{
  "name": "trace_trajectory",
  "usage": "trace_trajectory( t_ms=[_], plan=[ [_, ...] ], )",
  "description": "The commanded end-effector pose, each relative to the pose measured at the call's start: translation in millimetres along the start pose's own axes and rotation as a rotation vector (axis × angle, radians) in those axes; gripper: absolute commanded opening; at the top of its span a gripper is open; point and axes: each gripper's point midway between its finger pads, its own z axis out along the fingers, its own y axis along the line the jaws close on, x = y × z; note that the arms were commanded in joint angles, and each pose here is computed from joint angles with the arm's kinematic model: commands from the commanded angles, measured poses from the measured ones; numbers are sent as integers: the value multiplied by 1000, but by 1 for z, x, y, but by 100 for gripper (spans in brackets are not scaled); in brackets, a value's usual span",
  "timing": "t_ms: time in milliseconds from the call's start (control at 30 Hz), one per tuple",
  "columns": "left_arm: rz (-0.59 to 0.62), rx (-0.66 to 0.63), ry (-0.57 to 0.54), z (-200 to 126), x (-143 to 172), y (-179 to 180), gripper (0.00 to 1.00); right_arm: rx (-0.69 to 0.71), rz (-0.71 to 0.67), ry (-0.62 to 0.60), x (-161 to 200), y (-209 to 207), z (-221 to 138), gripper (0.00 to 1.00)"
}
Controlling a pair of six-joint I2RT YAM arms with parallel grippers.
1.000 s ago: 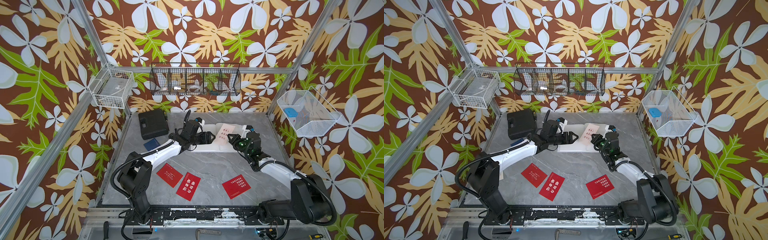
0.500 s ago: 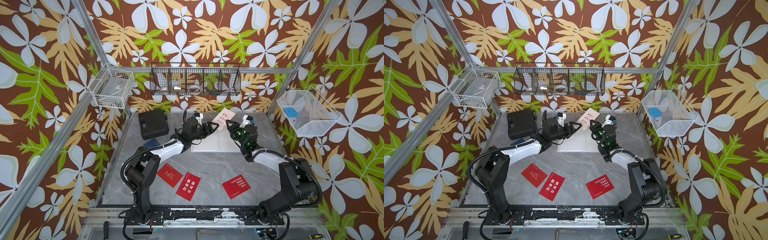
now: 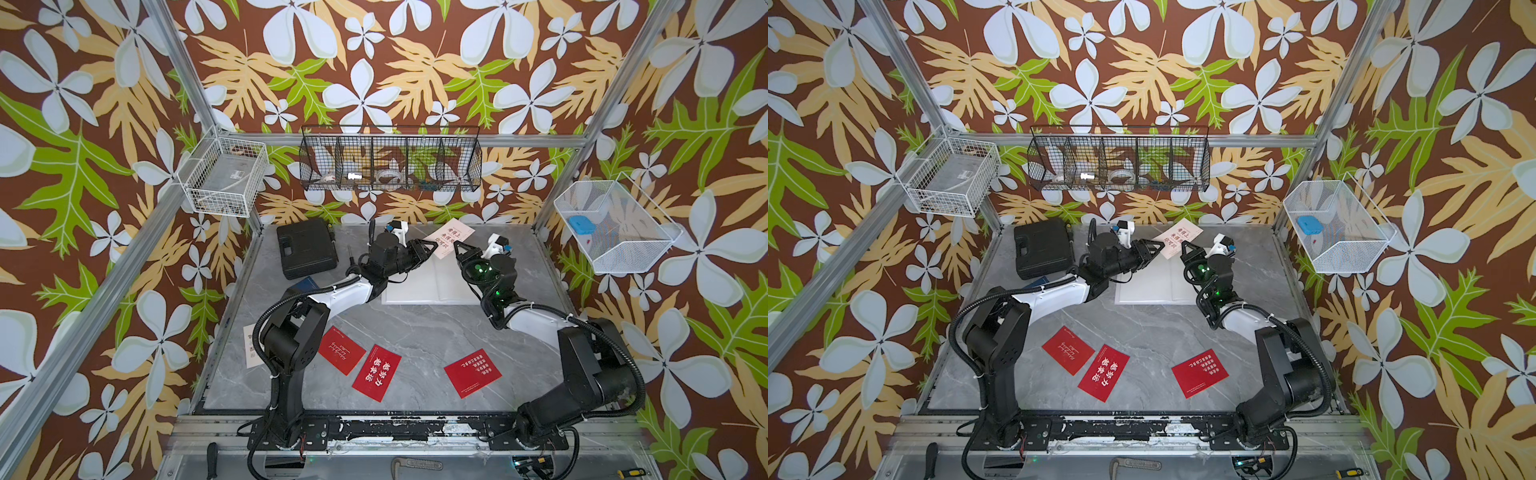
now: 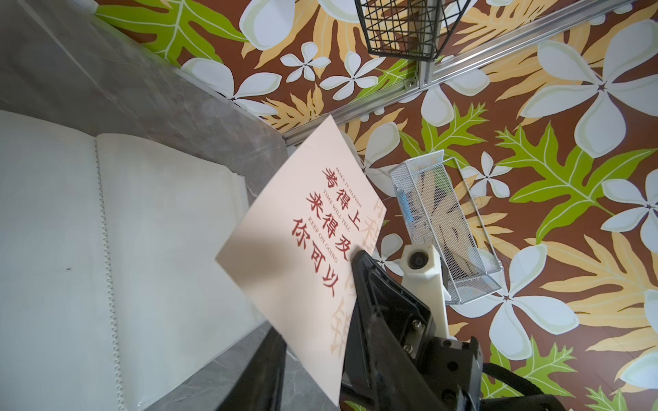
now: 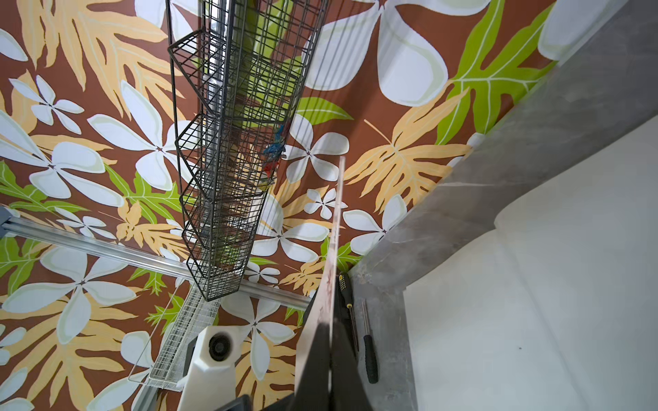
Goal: Place the photos into the photo albums
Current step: Pick up the photo at the center of the board.
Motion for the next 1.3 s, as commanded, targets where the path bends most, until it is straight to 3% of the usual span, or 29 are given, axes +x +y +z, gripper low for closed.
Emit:
trace_trajectory(
  t_ms=[0, 267, 633, 667, 733, 833, 933, 1267],
  plan=[
    [21, 61, -27, -1, -8, -16, 41, -54, 40, 2, 1, 12, -1, 0],
    [13, 68, -26, 1, -6, -14, 51, -80, 67, -25, 1, 17, -6, 0],
    [31, 101, -26, 0, -7, -21, 12, -64, 59, 18, 14, 11, -5, 0],
    [39, 100, -21, 0, -6, -21, 10, -56, 48, 25, 15, 10, -6, 4],
    [68, 87, -9, 0, -6, -22, 5, -6, -8, 34, 14, 3, -9, 27],
    [127, 44, 32, 2, -1, -18, 3, 195, -238, 99, 5, -13, -14, 55],
    [191, 9, 83, 1, 6, -13, 2, 301, -453, 149, -12, -15, -24, 71],
    [316, -2, 265, 0, 30, -13, 1, 180, -481, 377, -50, -30, -21, 77]
  ],
)
